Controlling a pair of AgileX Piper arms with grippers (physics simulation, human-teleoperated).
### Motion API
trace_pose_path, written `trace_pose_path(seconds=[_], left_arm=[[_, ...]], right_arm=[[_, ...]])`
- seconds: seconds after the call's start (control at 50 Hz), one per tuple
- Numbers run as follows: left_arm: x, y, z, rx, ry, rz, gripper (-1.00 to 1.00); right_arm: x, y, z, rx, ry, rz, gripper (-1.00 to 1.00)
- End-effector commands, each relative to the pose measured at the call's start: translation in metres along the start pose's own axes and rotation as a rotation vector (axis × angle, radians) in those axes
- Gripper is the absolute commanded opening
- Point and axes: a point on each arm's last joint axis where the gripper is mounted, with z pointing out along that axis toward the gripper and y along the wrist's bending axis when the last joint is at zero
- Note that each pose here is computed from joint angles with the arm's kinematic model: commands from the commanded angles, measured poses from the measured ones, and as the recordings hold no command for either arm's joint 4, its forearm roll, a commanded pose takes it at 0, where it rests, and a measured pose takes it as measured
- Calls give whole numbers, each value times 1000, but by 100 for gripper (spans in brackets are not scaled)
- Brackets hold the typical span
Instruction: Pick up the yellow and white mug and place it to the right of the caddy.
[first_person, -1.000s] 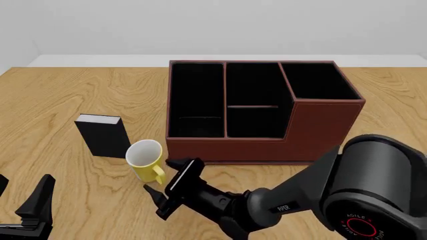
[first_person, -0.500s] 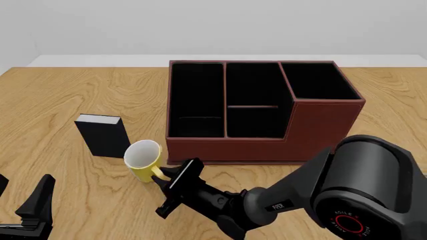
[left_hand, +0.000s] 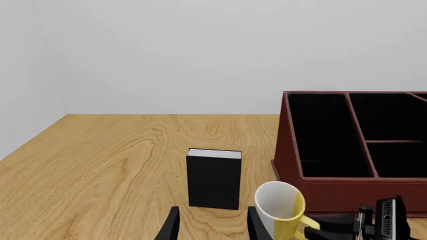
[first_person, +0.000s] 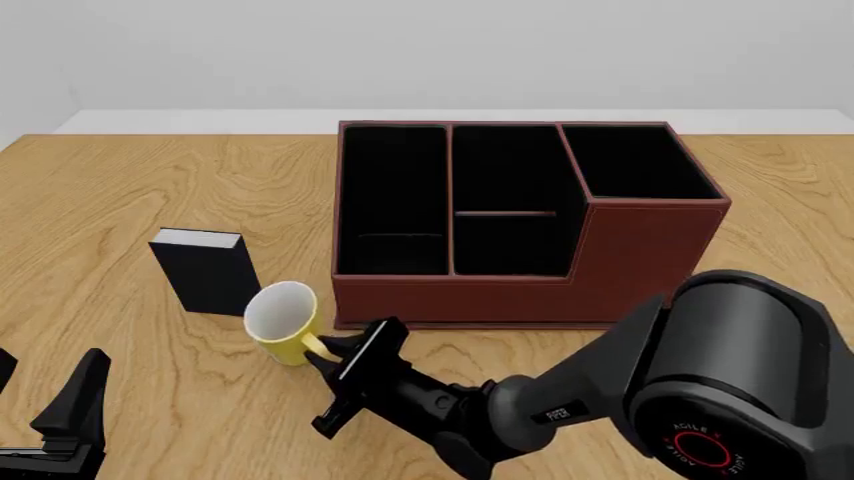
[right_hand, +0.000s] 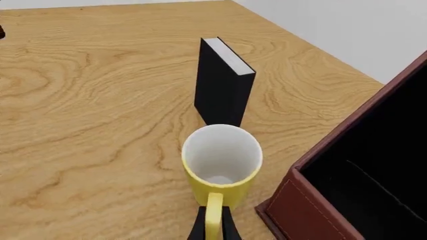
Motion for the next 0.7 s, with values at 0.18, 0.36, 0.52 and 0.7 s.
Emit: trace_pose_path(seconds=[0.18, 0.36, 0.52, 0.7], left_arm=[[0, 0, 0, 0, 0, 0, 100], [0, 0, 0, 0, 0, 0, 100], [0, 0, 0, 0, 0, 0, 100], [0, 0, 0, 0, 0, 0, 100]], right_arm=[[-13, 3, -16, -11, -35, -2, -100], [-25, 3, -30, -12, -62, -5, -100], [-36, 5, -40, -17, -84, -14, -100], [-53, 8, -55, -27, -119, -22, -100]])
